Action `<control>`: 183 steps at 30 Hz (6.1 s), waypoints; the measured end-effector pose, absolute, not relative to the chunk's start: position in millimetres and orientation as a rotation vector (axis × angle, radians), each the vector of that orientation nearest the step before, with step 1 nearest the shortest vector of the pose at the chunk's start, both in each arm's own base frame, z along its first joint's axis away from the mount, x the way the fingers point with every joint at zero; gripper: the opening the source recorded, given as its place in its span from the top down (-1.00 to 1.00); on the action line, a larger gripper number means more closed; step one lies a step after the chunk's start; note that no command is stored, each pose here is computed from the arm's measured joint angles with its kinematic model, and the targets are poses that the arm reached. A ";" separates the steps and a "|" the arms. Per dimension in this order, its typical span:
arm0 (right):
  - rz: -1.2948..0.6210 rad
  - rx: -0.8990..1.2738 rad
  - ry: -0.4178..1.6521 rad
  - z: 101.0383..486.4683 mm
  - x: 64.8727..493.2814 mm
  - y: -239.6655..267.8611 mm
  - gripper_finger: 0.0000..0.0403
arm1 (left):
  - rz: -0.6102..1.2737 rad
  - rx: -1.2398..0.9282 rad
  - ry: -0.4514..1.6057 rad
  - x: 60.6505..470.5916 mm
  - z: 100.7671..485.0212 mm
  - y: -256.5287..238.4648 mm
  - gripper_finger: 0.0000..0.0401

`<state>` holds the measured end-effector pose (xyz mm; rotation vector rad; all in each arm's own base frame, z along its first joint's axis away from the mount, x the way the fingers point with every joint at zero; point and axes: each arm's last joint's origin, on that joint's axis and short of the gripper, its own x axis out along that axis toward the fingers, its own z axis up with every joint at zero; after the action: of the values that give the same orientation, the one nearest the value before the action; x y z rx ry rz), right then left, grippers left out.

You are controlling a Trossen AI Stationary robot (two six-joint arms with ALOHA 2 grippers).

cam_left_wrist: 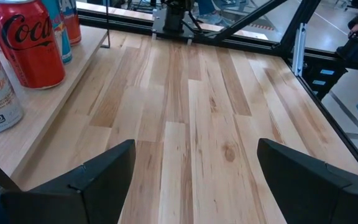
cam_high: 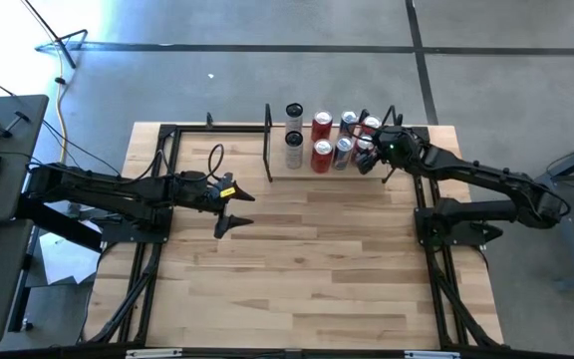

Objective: Place canned beverage on shelf
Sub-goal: Put the orange soda can aligned with the orange soda can on the shelf, then return to Home Position

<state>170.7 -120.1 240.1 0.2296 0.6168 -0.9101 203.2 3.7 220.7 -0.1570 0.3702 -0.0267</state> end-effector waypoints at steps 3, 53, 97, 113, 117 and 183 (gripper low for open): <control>-0.911 0.232 0.615 240.3 170.7 -120.0 -0.24 | -0.027 -0.157 0.371 203.2 220.7 3.7 -0.62; -0.946 0.218 0.676 293.7 157.5 -112.9 -0.42 | -0.010 -0.207 0.370 203.2 220.7 3.8 -0.62; -0.320 -0.144 0.018 169.4 110.5 -15.1 1.00 | 0.264 0.076 -0.065 129.5 173.9 37.4 1.00; -0.467 -0.136 0.021 168.1 96.8 -23.4 1.00 | 0.500 -0.021 0.030 108.6 165.1 68.6 1.00; -0.504 -0.128 0.022 168.1 95.8 -27.6 1.00 | 0.515 -0.032 0.032 100.7 165.2 72.0 1.00; -0.533 -0.074 -0.031 171.1 92.7 -28.8 1.00 | 0.381 -0.296 -0.195 91.0 180.2 40.8 0.93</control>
<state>92.7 -28.8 171.1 -0.0738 -0.0307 -0.5326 91.0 40.8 180.2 -0.2956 -0.1951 0.3807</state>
